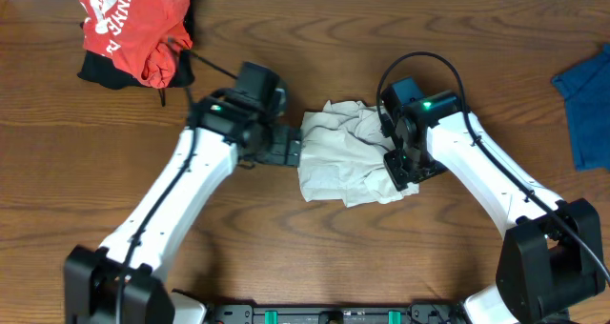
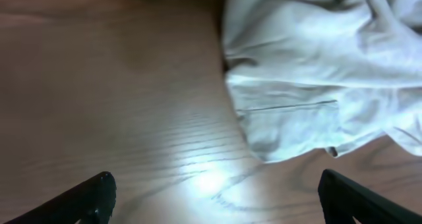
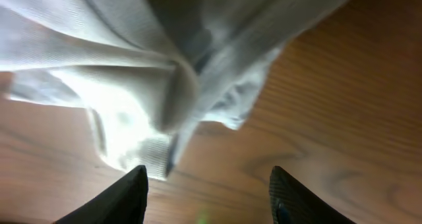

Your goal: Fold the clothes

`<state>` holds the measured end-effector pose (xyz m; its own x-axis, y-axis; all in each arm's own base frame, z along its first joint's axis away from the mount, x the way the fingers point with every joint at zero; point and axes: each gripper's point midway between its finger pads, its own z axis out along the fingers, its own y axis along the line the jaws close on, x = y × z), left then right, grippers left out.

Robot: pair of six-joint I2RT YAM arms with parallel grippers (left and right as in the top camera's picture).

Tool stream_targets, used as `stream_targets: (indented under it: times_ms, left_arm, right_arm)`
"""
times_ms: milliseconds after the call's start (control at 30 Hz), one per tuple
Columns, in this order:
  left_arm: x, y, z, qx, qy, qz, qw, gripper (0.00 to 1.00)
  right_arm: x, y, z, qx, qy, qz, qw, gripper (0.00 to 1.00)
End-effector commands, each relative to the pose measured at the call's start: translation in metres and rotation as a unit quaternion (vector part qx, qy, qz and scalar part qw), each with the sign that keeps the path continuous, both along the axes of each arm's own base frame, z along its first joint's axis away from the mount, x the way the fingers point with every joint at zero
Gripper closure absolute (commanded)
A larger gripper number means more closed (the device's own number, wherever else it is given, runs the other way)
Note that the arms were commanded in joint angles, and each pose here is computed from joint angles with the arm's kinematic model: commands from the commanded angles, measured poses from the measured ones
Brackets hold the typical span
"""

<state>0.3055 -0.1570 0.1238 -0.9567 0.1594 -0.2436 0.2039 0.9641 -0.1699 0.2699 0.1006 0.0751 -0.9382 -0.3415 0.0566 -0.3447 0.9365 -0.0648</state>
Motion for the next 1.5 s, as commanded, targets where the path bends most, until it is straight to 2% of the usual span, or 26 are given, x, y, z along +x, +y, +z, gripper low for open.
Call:
stream_targets:
  times_ms: [0,133,300,433,633,900,1167,1467]
  left_arm:
    - [-0.003,-0.017,-0.026,0.008,0.025,-0.031,0.999,0.02]
    - [-0.005,-0.034,-0.055,0.02,0.048,-0.053,0.997,0.02]
    - [-0.01,-0.043,-0.076,0.027,0.072,-0.057,0.995,0.02]
    - [-0.009,-0.065,-0.071,-0.031,0.074,-0.07,0.994,0.02]
    - [-0.018,-0.086,-0.064,-0.088,0.093,-0.088,0.988,0.02]
    - [-0.03,-0.091,-0.069,-0.088,0.106,-0.1,0.985,0.02]
    - [-0.039,-0.082,-0.094,-0.069,0.127,-0.092,0.985,0.02]
    - [-0.031,-0.077,-0.093,-0.067,0.117,-0.084,0.987,0.02]
  right_arm:
    - [0.001,0.021,0.006,0.064,0.007,-0.014,0.998,0.41]
    - [0.005,0.02,0.007,0.07,0.003,-0.023,0.997,0.4]
    - [0.023,0.001,0.012,0.092,-0.011,-0.097,0.991,0.4]
    - [0.043,-0.013,0.021,0.158,-0.022,-0.139,0.977,0.41]
    - [0.046,0.003,0.036,0.281,-0.011,-0.108,0.953,0.46]
    - [0.038,0.02,0.036,0.299,0.005,-0.092,0.95,0.47]
    - [0.039,0.019,0.03,0.297,0.011,-0.139,0.945,0.55]
    - [0.001,0.014,0.003,0.274,0.085,-0.206,0.935,0.6]
